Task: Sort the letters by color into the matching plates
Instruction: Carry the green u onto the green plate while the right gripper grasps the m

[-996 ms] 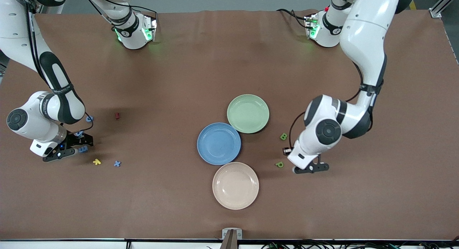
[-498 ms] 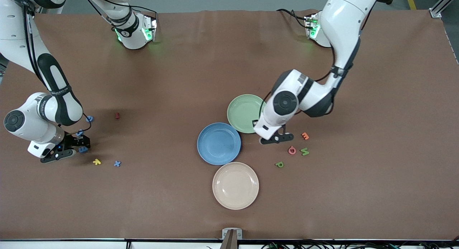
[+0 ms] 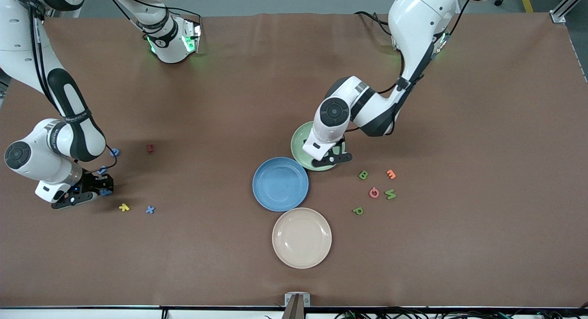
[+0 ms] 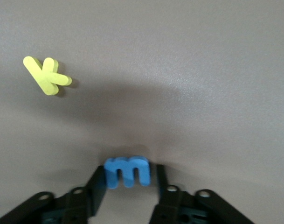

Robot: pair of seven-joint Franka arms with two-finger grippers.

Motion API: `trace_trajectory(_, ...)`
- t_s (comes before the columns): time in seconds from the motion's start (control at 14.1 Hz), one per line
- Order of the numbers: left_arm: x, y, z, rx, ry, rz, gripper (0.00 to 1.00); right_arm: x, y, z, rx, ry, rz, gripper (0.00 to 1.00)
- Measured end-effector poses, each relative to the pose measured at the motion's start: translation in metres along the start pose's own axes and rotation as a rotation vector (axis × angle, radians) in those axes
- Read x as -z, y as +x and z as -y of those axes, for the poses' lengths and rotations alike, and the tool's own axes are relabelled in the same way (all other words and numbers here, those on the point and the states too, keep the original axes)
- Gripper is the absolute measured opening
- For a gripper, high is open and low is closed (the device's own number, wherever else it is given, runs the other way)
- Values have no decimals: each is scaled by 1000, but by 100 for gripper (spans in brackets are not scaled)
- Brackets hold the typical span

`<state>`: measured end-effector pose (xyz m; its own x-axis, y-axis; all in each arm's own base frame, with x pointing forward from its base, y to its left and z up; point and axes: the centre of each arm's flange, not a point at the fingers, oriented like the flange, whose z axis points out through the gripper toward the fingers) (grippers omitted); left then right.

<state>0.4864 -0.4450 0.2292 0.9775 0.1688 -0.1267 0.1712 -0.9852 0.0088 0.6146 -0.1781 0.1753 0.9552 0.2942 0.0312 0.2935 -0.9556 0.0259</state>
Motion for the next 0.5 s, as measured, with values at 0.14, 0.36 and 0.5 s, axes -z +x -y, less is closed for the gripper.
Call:
trace_trajectory(0.14, -15, -12, 1, -2, 8, 5, 27, 0, 0, 0, -3, 2, 1, 40)
trace_trajectory(0.36, -27, -25, 1, -17, 22, 15, 27, 0, 0, 0, -11, 7, 0, 40)
trace_trajectory(0.5, -26, -27, 0, -21, 20, 12, 32, 4, 4, -1, -14, 27, 26, 40)
